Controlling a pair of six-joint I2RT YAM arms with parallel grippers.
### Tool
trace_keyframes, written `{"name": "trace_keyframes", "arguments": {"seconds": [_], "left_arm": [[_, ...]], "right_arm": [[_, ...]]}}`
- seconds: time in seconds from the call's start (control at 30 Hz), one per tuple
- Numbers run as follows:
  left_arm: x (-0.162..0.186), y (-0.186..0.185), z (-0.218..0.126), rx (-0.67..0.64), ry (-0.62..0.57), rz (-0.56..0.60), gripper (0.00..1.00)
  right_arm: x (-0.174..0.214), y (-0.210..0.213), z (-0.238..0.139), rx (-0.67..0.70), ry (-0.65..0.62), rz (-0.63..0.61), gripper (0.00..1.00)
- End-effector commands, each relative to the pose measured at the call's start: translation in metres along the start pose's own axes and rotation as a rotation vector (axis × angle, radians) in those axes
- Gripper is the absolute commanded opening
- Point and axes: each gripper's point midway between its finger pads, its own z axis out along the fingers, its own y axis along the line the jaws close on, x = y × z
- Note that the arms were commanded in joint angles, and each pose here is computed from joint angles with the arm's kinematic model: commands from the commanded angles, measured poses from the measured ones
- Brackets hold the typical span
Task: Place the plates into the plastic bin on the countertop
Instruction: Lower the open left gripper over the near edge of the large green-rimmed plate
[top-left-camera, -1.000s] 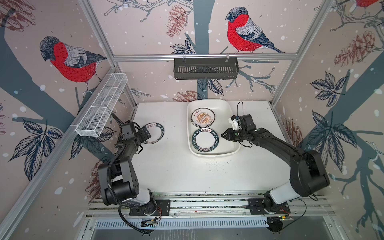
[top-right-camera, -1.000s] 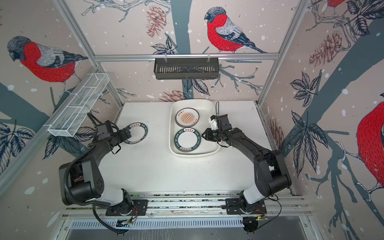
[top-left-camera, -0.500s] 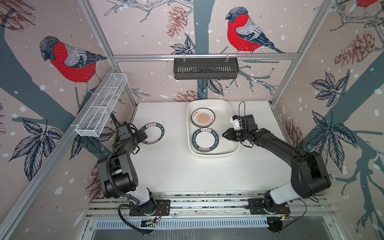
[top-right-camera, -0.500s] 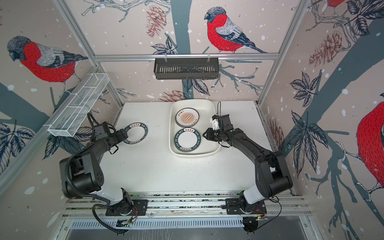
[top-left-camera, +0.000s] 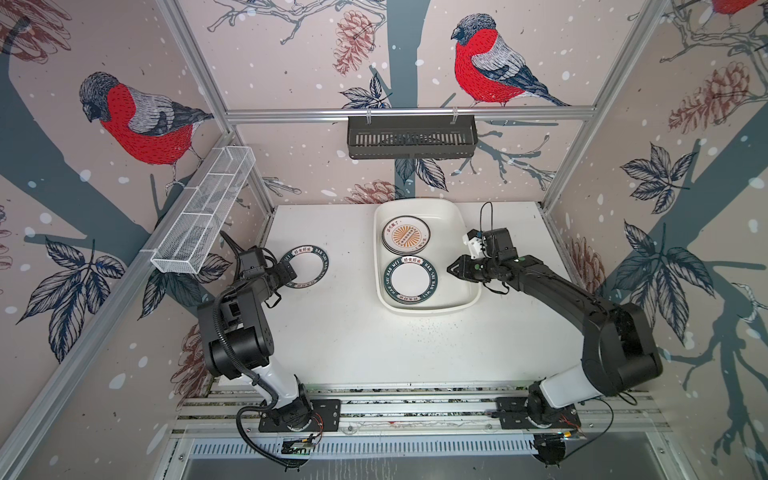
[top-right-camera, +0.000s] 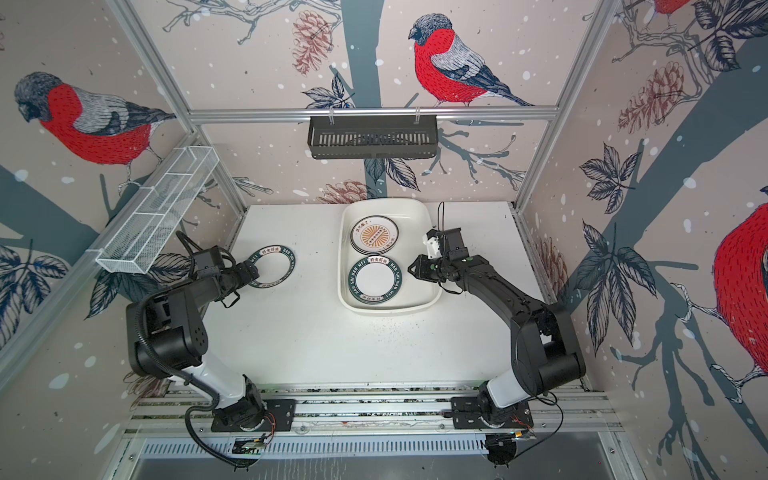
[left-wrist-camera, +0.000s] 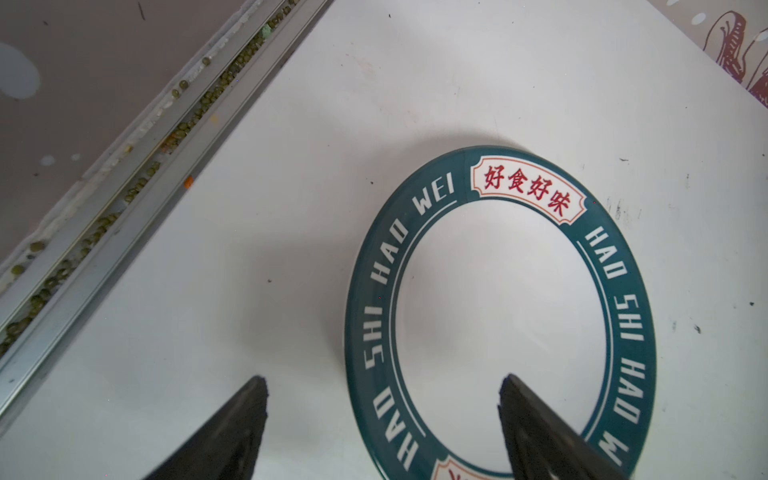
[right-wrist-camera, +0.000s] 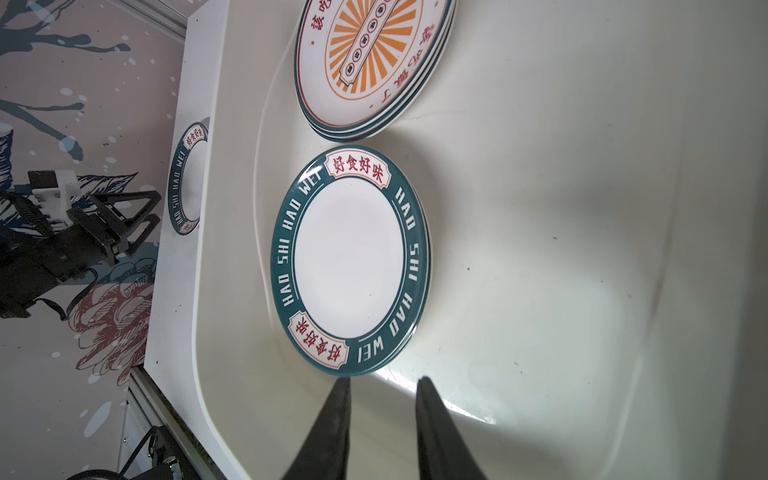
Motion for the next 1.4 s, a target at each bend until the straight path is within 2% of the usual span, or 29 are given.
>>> {"name": "trace_keyframes", "arguments": {"seconds": [0.0,0.27,0.47,0.57,0.6,0.8,1.13,1.37], "left_arm": [[-0.011,-0.004,0.005,0.026,-0.026,-0.016,0.85],[-0.016,-0.006,0.016,0.052,-0.028,-0.019,0.81],[-0.018,-0.017,0.021,0.112,-0.001,-0.016,0.77],[-0.011,-0.016,0.025,0.111,0.035,-0.018,0.76],[-0.022,-0.019,0.024,0.118,0.018,-0.012,0.76],[-0.021,-0.022,0.026,0.132,0.042,-0.02,0.74],[-0.02,-0.013,0.028,0.071,0.082,-0.003,0.73],[-0.018,-0.018,0.028,0.097,0.095,-0.002,0.73]], "right_arm": [[-0.002,0.001,-0.002,0.005,-0.006,0.007,0.29],[-0.002,0.0,-0.006,0.016,-0.007,0.011,0.29],[-0.003,0.002,-0.008,0.019,-0.012,0.011,0.29],[-0.002,0.002,-0.008,0.016,-0.012,0.012,0.29],[-0.002,0.002,-0.008,0.016,-0.011,0.012,0.29],[-0.001,0.002,-0.009,0.019,-0.014,0.01,0.29],[-0.001,0.001,-0.009,0.016,-0.016,0.014,0.28],[0.0,0.002,-0.009,0.012,-0.016,0.015,0.28]]}}
